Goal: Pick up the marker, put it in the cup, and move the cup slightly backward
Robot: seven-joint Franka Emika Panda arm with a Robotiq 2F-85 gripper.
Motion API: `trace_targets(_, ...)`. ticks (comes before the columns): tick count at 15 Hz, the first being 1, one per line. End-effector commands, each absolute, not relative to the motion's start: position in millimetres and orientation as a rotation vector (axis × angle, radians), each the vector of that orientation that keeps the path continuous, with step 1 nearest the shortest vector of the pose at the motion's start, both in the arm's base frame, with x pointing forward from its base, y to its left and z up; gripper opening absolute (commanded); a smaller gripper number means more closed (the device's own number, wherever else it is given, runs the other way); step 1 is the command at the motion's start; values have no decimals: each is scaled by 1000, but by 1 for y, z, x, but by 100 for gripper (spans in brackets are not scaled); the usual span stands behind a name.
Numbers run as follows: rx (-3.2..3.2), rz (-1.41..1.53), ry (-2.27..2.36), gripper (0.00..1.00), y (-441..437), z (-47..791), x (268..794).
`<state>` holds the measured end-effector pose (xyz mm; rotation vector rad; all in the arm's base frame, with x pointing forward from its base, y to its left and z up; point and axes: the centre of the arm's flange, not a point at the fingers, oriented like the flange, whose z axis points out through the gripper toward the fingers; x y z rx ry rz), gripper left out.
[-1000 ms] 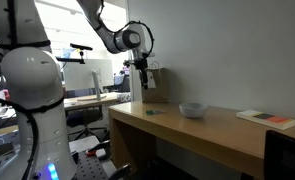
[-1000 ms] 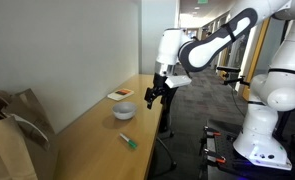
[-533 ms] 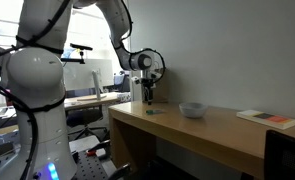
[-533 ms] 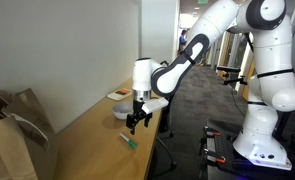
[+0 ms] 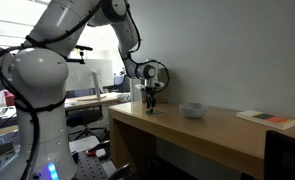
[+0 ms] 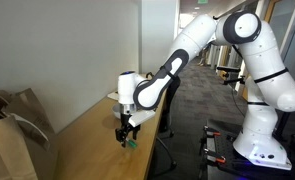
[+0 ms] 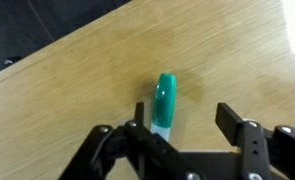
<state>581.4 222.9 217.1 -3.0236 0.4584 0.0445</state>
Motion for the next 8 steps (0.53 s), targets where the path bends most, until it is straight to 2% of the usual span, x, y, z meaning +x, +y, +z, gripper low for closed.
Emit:
trace_targets(1,-3041,110,459,50,221,212,595)
trace_targets(2,-3046,116,467,46,219,211,597)
trace_targets(3,-3049,118,473,32,216,209,599)
trace_targets(7,-3062,115,469,2,211,211,601)
trace_targets(8,-3061,113,474,3,210,214,602)
